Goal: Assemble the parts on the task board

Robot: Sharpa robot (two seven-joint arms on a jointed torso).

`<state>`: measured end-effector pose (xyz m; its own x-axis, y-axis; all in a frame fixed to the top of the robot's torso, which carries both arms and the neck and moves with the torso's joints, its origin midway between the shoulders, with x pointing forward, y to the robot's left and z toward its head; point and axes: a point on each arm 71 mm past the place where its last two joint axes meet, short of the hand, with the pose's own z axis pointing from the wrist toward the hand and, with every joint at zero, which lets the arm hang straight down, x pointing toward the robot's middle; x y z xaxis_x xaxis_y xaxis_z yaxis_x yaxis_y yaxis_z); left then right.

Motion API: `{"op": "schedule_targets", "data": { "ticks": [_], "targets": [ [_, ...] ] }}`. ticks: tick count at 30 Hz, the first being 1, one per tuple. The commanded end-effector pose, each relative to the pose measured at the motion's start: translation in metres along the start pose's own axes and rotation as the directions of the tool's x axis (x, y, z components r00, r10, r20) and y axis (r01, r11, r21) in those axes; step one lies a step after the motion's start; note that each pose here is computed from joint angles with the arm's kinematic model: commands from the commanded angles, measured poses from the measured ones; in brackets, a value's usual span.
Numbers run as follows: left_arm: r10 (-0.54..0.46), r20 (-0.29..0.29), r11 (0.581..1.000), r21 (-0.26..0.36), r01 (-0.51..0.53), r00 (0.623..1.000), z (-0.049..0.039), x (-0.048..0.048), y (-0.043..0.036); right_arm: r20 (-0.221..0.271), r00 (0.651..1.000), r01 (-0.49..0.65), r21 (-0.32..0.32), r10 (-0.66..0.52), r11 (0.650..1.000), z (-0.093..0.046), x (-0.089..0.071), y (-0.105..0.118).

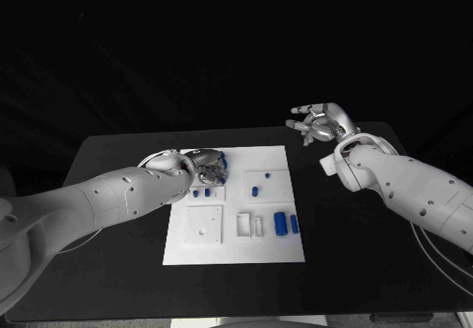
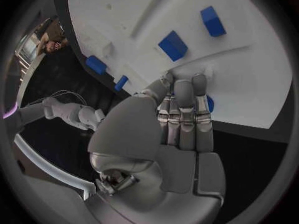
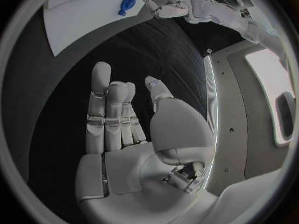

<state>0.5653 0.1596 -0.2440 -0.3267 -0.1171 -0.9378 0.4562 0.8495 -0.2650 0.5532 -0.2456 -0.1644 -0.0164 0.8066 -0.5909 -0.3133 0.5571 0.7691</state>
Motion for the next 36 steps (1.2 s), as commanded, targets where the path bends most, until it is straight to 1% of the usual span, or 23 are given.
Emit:
{"op": "schedule_targets", "data": {
  "ticks": [1, 4, 12, 15, 18, 23, 29, 36],
  "targets": [
    [-0.041, 0.014, 0.999, -0.021, 0.042, 0.999, -0.0023, 0.0019, 0.0045, -0.015, 1.0, -0.004, -0.01, 0.004, 1.0, 0.0, 0.002, 0.001],
    [-0.067, 0.028, 0.997, -0.027, 0.068, 0.997, -0.0042, -0.0005, 0.0065, -0.015, 1.0, -0.004, -0.01, 0.004, 1.0, 0.0, 0.002, 0.001],
    [-0.202, 0.069, 0.977, -0.05, 0.206, 0.977, -0.0094, -0.0136, 0.0092, -0.013, 1.0, -0.001, -0.007, 0.001, 1.0, -0.001, 0.0, 0.0],
    [-0.247, 0.079, 0.966, -0.06, 0.251, 0.966, -0.0128, -0.0186, 0.0116, -0.013, 1.0, -0.001, -0.006, 0.001, 1.0, -0.001, -0.001, -0.001],
    [-0.282, 0.074, 0.955, -0.074, 0.287, 0.957, -0.018, -0.0238, 0.0162, -0.014, 1.0, 0.0, -0.005, 0.0, 1.0, -0.001, -0.001, -0.001],
    [-0.305, 0.054, 0.946, -0.093, 0.309, 0.951, -0.0263, -0.0292, 0.0253, -0.013, 1.0, 0.001, -0.004, -0.001, 1.0, -0.001, -0.002, -0.002],
    [-0.311, 0.034, 0.942, -0.12, 0.312, 0.95, -0.0341, -0.0311, 0.0369, -0.014, 1.0, 0.001, -0.002, -0.001, 1.0, -0.001, -0.002, -0.002],
    [-0.269, 0.022, 0.954, -0.133, 0.27, 0.963, -0.0389, -0.032, 0.0447, -0.014, 1.0, 0.002, 0.0, -0.002, 1.0, -0.002, -0.002, -0.003]
  ]
}}
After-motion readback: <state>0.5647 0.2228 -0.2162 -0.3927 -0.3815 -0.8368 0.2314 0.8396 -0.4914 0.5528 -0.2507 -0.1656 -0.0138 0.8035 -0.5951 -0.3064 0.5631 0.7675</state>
